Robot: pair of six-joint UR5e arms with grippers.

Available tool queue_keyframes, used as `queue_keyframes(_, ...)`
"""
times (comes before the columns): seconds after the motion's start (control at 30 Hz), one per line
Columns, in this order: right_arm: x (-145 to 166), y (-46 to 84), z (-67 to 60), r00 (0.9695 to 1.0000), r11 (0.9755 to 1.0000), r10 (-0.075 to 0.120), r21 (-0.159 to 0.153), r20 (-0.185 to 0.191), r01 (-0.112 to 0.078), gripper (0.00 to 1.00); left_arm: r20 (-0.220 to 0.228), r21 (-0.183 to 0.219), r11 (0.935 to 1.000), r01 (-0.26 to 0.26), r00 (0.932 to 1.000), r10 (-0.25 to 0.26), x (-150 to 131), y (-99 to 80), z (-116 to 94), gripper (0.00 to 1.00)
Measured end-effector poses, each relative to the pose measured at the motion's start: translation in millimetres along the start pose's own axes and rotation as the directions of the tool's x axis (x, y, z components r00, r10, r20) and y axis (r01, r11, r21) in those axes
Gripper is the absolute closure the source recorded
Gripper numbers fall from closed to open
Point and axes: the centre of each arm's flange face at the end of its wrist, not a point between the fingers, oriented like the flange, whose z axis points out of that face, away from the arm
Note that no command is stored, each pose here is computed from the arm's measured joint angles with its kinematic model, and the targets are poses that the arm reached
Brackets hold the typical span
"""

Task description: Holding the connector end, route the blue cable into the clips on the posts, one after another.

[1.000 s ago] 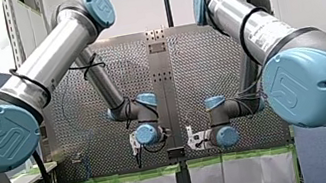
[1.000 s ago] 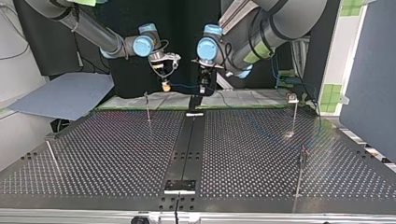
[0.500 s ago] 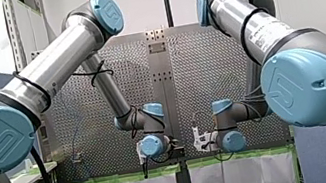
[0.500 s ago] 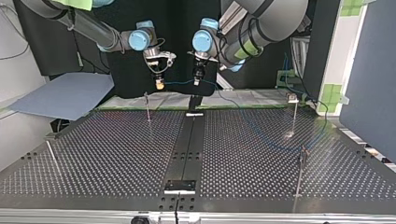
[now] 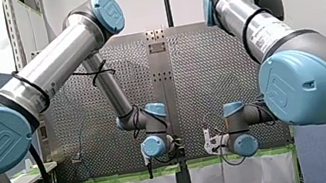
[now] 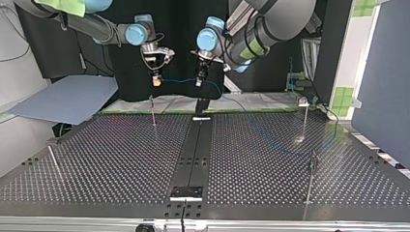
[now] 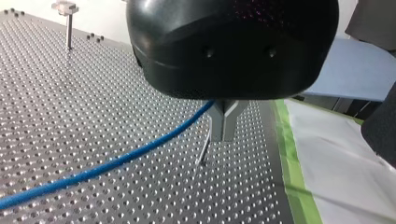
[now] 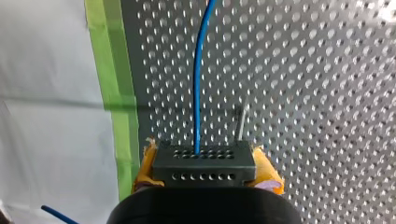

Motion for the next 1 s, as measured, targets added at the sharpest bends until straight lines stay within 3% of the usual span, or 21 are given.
queue_keyframes(0.2,0,27.1,2.6,0.9996,0.9997,-0.016,-0.016,0.024,0.017,1.00,-0.007,0.023,0.9997,0.007,0.9999,-0.007,9,-13.8,1,1.00)
queue_keyframes(0.4,0,52.7,4.8,0.9990,0.9997,-0.021,-0.014,0.039,0.022,1.00,-0.012,0.042,0.9991,0.010,0.9999,-0.009,18,-42.4,4,1.00)
queue_keyframes(0.63,1,62.5,5.9,0.9990,0.9996,-0.025,-0.014,0.038,0.025,1.00,-0.030,0.040,0.9992,0.002,0.9996,-0.001,33,-58.0,13,1.00)
queue_keyframes(1.0,-10,74.6,4.4,0.9974,0.9989,-0.047,0.004,0.055,0.047,1.00,0.066,0.036,0.9988,0.033,0.9972,-0.036,9,-90.6,40,1.00)
